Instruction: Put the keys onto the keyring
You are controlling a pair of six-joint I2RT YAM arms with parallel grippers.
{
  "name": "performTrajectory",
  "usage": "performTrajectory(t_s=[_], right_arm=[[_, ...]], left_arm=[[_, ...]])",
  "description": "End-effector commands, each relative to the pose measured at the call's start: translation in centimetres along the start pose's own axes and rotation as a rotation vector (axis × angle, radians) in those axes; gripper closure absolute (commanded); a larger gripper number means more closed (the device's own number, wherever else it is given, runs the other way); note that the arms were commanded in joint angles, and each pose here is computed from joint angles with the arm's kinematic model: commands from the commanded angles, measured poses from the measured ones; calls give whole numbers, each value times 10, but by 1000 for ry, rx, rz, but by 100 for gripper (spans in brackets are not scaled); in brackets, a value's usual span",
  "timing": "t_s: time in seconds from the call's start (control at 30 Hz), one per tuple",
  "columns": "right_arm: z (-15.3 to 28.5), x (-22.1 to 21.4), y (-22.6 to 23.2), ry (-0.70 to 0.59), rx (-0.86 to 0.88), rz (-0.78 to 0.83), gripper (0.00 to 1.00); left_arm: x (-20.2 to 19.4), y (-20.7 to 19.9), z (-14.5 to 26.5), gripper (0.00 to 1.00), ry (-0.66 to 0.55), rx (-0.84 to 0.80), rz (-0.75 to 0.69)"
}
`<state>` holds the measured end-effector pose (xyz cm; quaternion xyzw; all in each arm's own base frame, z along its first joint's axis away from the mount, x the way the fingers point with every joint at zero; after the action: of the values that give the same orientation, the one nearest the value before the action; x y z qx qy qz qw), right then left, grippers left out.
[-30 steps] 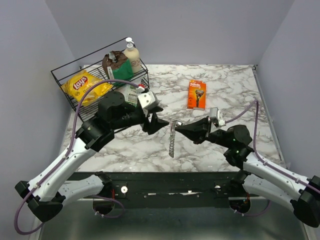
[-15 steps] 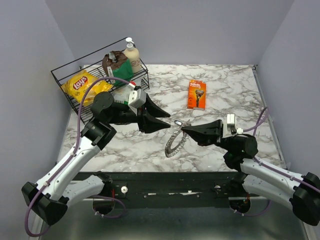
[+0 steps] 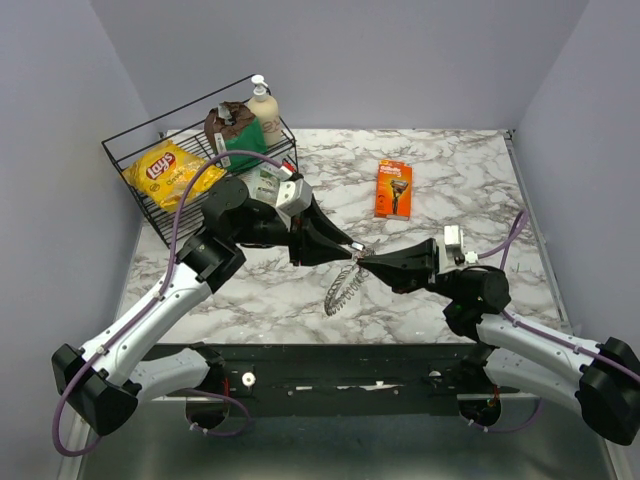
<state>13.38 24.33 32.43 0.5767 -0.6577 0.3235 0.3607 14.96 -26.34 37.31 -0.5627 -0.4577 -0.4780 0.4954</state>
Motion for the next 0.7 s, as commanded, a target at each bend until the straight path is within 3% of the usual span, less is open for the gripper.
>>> performTrajectory(t_s=[0.0, 0.5, 0.6, 0.67], right_arm=[[-6, 46, 17, -191, 96, 137, 99], [-7, 45, 15, -191, 84, 134, 99], [-7, 45, 15, -191, 82, 134, 99], [-7, 45, 15, -192, 83, 136, 99]], left_arm=[[0, 3, -1, 59, 24, 19, -32], [-15, 1, -13, 59, 80, -19, -11], [-17, 1, -13, 63, 86, -14, -12], [-18, 3, -13, 72, 93, -1, -10]])
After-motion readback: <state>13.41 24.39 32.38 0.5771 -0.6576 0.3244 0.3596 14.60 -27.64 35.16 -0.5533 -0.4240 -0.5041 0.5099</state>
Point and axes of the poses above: each gripper's point midway between its finger pads, its own z axis back along the fingers, its own y axis along the line the jaws close on, x = y × z, the point moved 4 cm from there along z, back along the fingers, and after that the axes turned 1 degree about -z, right-handed, at the moved point
